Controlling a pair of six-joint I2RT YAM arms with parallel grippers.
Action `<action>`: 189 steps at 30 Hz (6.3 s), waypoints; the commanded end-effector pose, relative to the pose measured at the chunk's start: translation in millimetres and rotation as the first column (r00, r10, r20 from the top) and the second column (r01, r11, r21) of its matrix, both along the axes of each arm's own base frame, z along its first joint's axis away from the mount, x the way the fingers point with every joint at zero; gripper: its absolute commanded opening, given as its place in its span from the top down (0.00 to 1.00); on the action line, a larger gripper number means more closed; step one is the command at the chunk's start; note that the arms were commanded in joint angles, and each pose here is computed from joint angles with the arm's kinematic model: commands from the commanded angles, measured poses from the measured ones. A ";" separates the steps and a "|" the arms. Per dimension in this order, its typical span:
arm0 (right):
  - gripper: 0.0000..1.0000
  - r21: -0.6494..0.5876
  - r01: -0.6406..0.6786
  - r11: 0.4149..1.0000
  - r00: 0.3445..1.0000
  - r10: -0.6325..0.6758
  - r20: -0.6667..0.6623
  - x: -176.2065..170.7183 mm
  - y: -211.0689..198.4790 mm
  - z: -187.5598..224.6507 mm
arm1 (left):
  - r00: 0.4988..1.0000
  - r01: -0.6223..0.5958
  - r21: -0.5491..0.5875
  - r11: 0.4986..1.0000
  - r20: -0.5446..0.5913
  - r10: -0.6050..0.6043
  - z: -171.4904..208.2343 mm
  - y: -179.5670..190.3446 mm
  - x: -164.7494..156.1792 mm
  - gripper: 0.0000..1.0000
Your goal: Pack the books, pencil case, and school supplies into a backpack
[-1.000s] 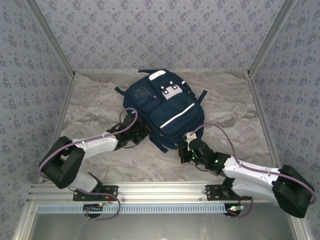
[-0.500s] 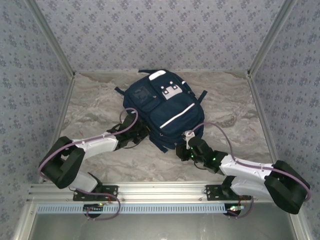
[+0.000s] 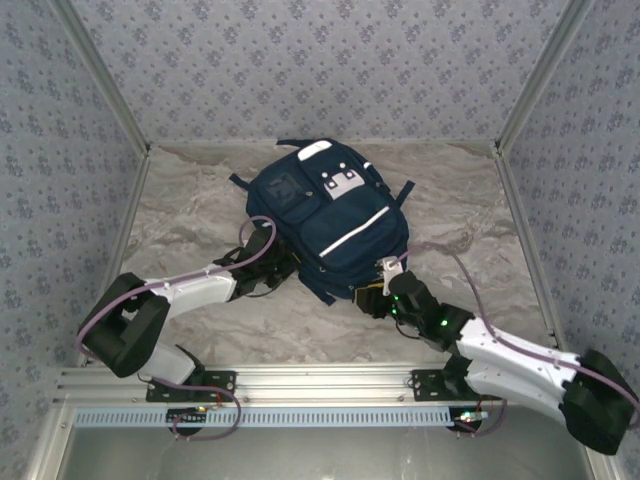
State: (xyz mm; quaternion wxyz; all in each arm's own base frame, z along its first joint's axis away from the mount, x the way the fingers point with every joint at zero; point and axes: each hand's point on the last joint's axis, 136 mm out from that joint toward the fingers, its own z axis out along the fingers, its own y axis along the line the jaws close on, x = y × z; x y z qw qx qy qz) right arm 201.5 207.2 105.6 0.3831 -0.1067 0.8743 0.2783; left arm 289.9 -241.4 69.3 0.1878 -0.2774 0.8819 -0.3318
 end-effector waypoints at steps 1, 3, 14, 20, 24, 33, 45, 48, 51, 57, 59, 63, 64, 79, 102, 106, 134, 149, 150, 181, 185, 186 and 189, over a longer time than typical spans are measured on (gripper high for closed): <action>0.56 -0.065 0.045 0.997 0.997 -0.049 -0.055 -4.3 -16.2 -3.5 | 0.998 -0.014 -0.004 1.000 0.063 0.015 22.5 -3.0 12.6 1.00; 0.54 -0.075 0.035 0.997 0.994 -0.043 -0.104 -8.6 -12.7 -7.0 | 0.998 -0.012 -0.003 1.000 0.063 0.012 22.7 -4.4 13.3 1.00; 0.47 -0.258 0.036 0.965 0.981 -0.083 -0.177 -3.6 13.7 -18.1 | 0.999 -0.014 0.005 1.000 0.046 0.013 17.2 -4.1 12.5 1.00; 0.47 -0.305 0.036 0.952 0.978 -0.096 -0.184 0.0 24.9 -22.6 | 0.999 -0.017 0.001 1.000 0.039 0.017 15.4 -4.4 12.1 1.00; 0.48 -0.327 0.038 0.944 0.976 -0.105 -0.191 2.0 28.3 -26.6 | 0.999 -0.016 0.002 1.000 0.031 0.016 12.9 -4.7 11.6 1.00; 0.53 -0.364 0.027 0.931 0.964 -0.120 -0.236 2.1 33.4 -44.5 | 0.999 -0.020 0.003 1.000 0.027 0.020 11.9 -4.5 11.8 1.00; 0.85 -0.411 0.008 0.912 0.954 -0.130 -0.270 2.3 29.7 -66.0 | 1.000 -0.023 0.013 1.000 0.021 0.023 8.5 -2.9 13.7 1.00; 0.96 -0.401 0.015 0.916 0.954 -0.133 -0.268 1.9 23.7 -66.0 | 1.000 -0.025 0.020 1.000 0.019 0.024 7.2 -0.9 13.9 1.00; 1.00 -0.380 0.021 0.925 0.958 -0.128 -0.258 2.5 19.7 -60.5 | 1.000 -0.028 0.037 0.999 0.016 0.027 5.4 2.8 13.8 1.00; 1.00 -0.353 0.024 0.935 0.961 -0.120 -0.251 2.0 9.0 -53.3 | 0.999 -0.038 0.059 0.998 0.017 0.037 4.0 10.4 14.2 1.00; 1.00 -0.342 0.023 0.939 0.962 -0.114 -0.250 2.2 6.8 -50.6 | 0.999 -0.040 0.063 0.997 0.020 0.039 4.8 12.2 14.6 1.00; 1.00 -0.327 0.016 0.945 0.960 -0.106 -0.259 0.7 1.3 -49.7 | 0.999 -0.039 0.077 0.996 0.027 0.037 6.9 15.7 14.9 1.00; 1.00 -0.323 0.017 0.946 0.960 -0.106 -0.260 0.2 0.1 -49.3 | 0.999 -0.041 0.081 0.996 0.029 0.039 7.2 16.7 15.2 1.00; 1.00 -0.355 -0.012 0.935 0.950 -0.100 -0.296 -5.0 -25.5 -46.7 | 0.998 -0.064 0.110 0.992 0.034 0.060 10.9 33.0 16.6 1.00; 1.00 -0.102 -0.225 0.969 0.958 0.200 -0.207 5.9 79.2 9.8 | 0.996 -0.074 0.214 0.974 0.065 0.061 66.1 80.7 56.4 0.61; 1.00 -0.052 -0.245 0.968 0.954 0.232 -0.191 11.4 120.4 13.0 | 0.997 -0.075 0.171 0.982 0.024 0.072 70.1 89.6 30.9 0.51; 1.00 -0.069 -0.288 0.955 0.942 0.270 -0.198 -2.5 149.5 -6.5 | 0.988 -0.097 -0.030 0.995 -0.126 0.092 17.5 25.8 -29.3 0.67; 1.00 -0.222 -0.248 0.943 0.951 0.193 -0.241 -3.1 109.6 -26.0 | 0.992 -0.104 0.111 0.988 -0.053 0.111 22.7 42.3 -15.5 1.00; 1.00 -0.231 -0.247 0.941 0.950 0.188 -0.248 -3.7 105.7 -27.0 | 0.992 -0.104 0.117 0.988 -0.053 0.110 22.0 43.0 -15.9 1.00; 1.00 -0.218 -0.272 0.937 0.948 0.223 -0.226 10.1 104.3 -9.7 | 0.999 -0.037 0.174 0.984 0.015 0.035 67.8 62.4 -32.8 0.72; 1.00 -0.198 -0.282 0.939 0.947 0.239 -0.213 8.2 127.9 -6.4 | 0.998 -0.064 0.125 0.990 0.008 0.064 74.4 74.0 -52.1 0.61; 1.00 -0.194 -0.285 0.939 0.946 0.243 -0.213 8.3 132.2 -6.8 | 0.997 -0.072 0.113 0.991 0.003 0.072 74.6 75.7 -55.8 0.59; 1.00 -0.173 -0.297 0.939 0.942 0.259 -0.213 10.6 147.3 -7.6 | 0.995 -0.089 0.077 0.993 -0.025 0.091 69.1 77.4 -64.4 0.53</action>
